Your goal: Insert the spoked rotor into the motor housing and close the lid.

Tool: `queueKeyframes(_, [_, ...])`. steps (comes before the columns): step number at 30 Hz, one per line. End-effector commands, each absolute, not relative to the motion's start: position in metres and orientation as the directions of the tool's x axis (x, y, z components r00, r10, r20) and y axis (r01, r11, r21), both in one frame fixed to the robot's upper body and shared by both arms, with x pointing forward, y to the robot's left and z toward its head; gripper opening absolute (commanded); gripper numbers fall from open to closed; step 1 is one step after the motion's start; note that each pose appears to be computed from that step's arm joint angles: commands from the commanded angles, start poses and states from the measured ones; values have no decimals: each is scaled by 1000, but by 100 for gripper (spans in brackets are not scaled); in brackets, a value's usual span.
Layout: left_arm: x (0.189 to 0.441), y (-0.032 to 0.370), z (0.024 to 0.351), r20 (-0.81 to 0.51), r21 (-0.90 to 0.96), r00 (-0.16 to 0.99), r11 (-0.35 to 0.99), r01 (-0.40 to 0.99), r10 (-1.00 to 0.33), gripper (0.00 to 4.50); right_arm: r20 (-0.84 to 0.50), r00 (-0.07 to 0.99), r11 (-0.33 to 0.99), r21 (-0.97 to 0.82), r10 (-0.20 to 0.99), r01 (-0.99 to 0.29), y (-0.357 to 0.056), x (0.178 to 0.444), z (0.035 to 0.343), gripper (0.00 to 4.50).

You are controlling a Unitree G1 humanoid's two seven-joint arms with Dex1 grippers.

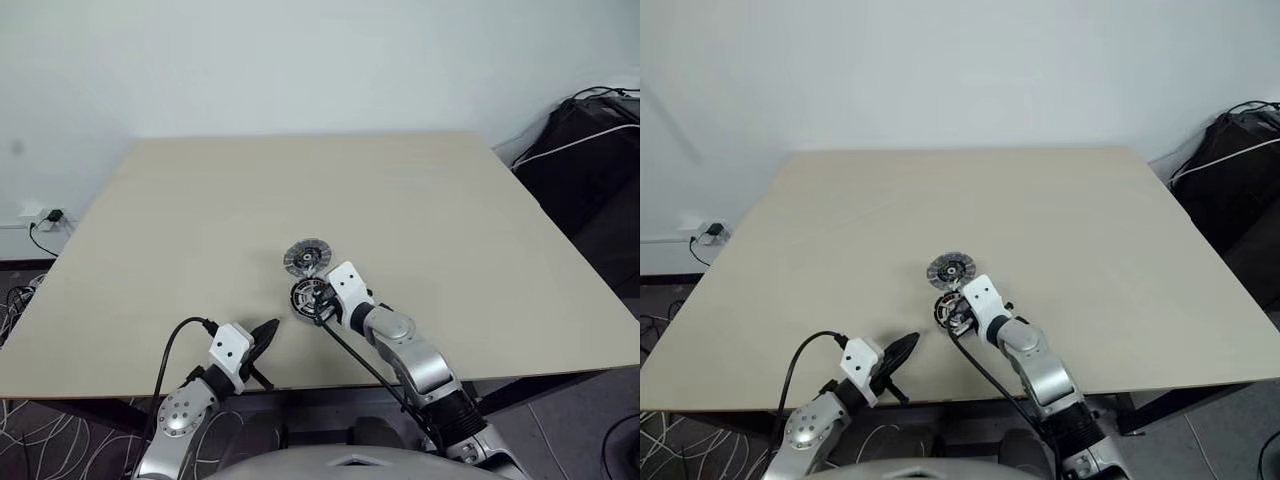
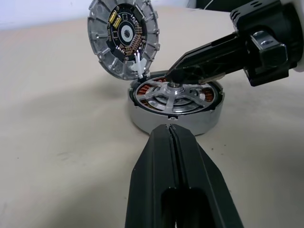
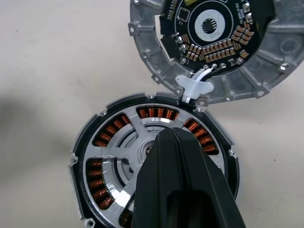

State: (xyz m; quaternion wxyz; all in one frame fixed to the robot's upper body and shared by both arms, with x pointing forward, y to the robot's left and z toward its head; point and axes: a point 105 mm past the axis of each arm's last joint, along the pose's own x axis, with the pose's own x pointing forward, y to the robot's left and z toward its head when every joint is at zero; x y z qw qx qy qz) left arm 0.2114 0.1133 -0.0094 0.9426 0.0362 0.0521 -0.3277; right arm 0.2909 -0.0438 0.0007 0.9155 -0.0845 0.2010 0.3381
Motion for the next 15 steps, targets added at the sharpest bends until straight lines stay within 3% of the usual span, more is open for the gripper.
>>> queueKeyframes(1, [215, 111, -5, -86, 37, 777, 777, 628, -624, 4, -382, 672, 706, -67, 634, -705, -40, 292, 20, 0])
queueKeyframes(6, [218, 108, -5, -75, 29, 767, 768, 640, -637, 4, -414, 520, 478, -211, 747, -853, -43, 279, 44, 0])
queueKeyframes(9, [221, 106, -2, -66, 30, 762, 762, 647, -644, 0, -479, 435, 358, -247, 763, -900, -50, 272, 46, 63])
queueKeyframes(15, [222, 100, 2, -57, 28, 757, 757, 652, -650, 0, -607, 334, 171, -310, 722, -935, -61, 267, 40, 255])
